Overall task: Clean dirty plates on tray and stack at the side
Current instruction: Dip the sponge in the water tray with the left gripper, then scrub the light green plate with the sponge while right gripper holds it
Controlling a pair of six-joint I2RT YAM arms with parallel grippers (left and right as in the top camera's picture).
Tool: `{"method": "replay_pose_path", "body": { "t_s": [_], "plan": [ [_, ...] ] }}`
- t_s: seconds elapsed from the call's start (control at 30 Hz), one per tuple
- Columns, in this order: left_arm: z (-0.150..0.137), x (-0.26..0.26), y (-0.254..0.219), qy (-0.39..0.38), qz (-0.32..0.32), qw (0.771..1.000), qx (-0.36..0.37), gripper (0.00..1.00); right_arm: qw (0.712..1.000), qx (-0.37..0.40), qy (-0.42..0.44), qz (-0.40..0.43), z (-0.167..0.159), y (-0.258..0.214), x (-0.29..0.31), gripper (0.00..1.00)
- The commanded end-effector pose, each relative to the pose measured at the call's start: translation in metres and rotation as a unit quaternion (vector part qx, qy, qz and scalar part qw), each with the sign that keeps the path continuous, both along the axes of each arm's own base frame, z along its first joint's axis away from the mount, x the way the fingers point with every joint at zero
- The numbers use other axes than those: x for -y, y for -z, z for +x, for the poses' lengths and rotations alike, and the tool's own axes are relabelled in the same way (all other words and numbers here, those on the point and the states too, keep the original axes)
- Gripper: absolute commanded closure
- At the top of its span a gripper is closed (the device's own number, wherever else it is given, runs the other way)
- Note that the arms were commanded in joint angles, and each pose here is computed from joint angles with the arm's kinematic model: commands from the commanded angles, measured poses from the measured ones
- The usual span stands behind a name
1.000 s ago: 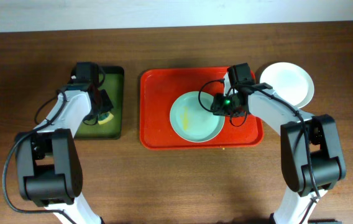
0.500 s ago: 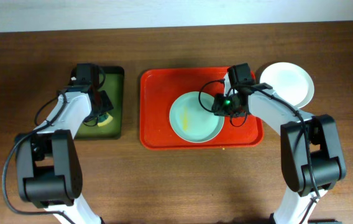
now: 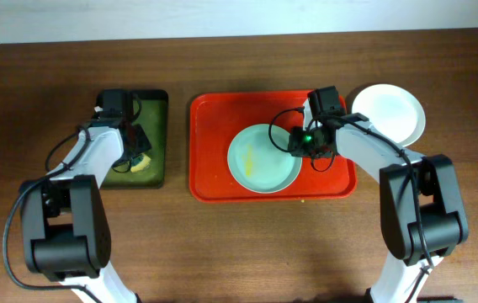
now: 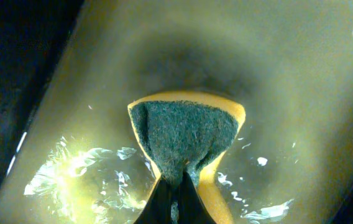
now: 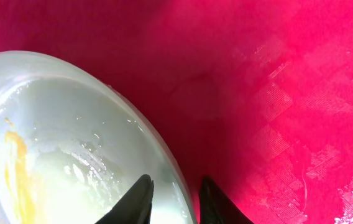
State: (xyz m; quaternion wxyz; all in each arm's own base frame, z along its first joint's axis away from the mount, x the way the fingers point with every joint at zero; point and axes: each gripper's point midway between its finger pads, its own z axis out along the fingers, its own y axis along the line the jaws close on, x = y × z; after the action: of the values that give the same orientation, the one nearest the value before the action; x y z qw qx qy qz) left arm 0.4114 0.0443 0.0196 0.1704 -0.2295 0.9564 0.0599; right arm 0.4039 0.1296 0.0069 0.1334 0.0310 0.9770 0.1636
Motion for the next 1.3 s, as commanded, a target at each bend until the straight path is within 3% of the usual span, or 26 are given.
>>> {"method": "replay_pose_path", "body": {
  "t_s": [0.0, 0.2, 0.33, 0.43, 0.47, 0.53, 0.57, 0.97, 1.27],
  "plan": [
    [0.004, -0.008, -0.029, -0.008, 0.015, 1.0, 0.022, 1.0, 0.999, -0.043, 0.016, -0.014, -0.019, 0.028, 0.002, 0.73],
    [0.008, 0.026, -0.131, 0.034, -0.069, 0.987, 0.14, 1.0, 0.999, -0.04, 0.009, 0.005, -0.017, 0.025, -0.005, 0.74],
    [0.002, 0.066, -0.154, 0.087, -0.152, 0.971, 0.161, 1.0, 0.999, -0.038, -0.001, 0.01, -0.019, 0.025, -0.014, 0.74],
    [-0.005, 0.095, -0.144, 0.12, -0.163, 0.969, 0.142, 1.0, 0.999, -0.051, -0.006, 0.007, -0.026, 0.026, -0.015, 0.74],
    [-0.008, 0.107, -0.141, 0.134, -0.166, 0.968, 0.136, 1.0, 0.998, -0.058, -0.005, 0.005, -0.029, 0.027, -0.014, 0.78],
    [-0.013, 0.134, -0.135, 0.165, -0.17, 0.964, 0.122, 1.0, 0.998, -0.07, -0.005, 0.002, -0.035, 0.028, -0.013, 0.94],
    [-0.014, 0.147, -0.13, 0.177, -0.172, 0.962, 0.116, 1.0, 0.997, -0.071, -0.005, 0.002, -0.035, 0.029, -0.013, 0.96],
    [-0.018, 0.264, -0.048, 0.245, -0.204, 0.946, 0.057, 1.0, 0.998, -0.068, -0.006, 0.007, -0.034, 0.028, -0.015, 0.96],
    [-0.015, 0.302, 0.012, 0.26, -0.207, 0.942, 0.045, 1.0, 0.998, -0.064, -0.006, 0.007, -0.032, 0.027, -0.015, 0.96]
  ]
}}
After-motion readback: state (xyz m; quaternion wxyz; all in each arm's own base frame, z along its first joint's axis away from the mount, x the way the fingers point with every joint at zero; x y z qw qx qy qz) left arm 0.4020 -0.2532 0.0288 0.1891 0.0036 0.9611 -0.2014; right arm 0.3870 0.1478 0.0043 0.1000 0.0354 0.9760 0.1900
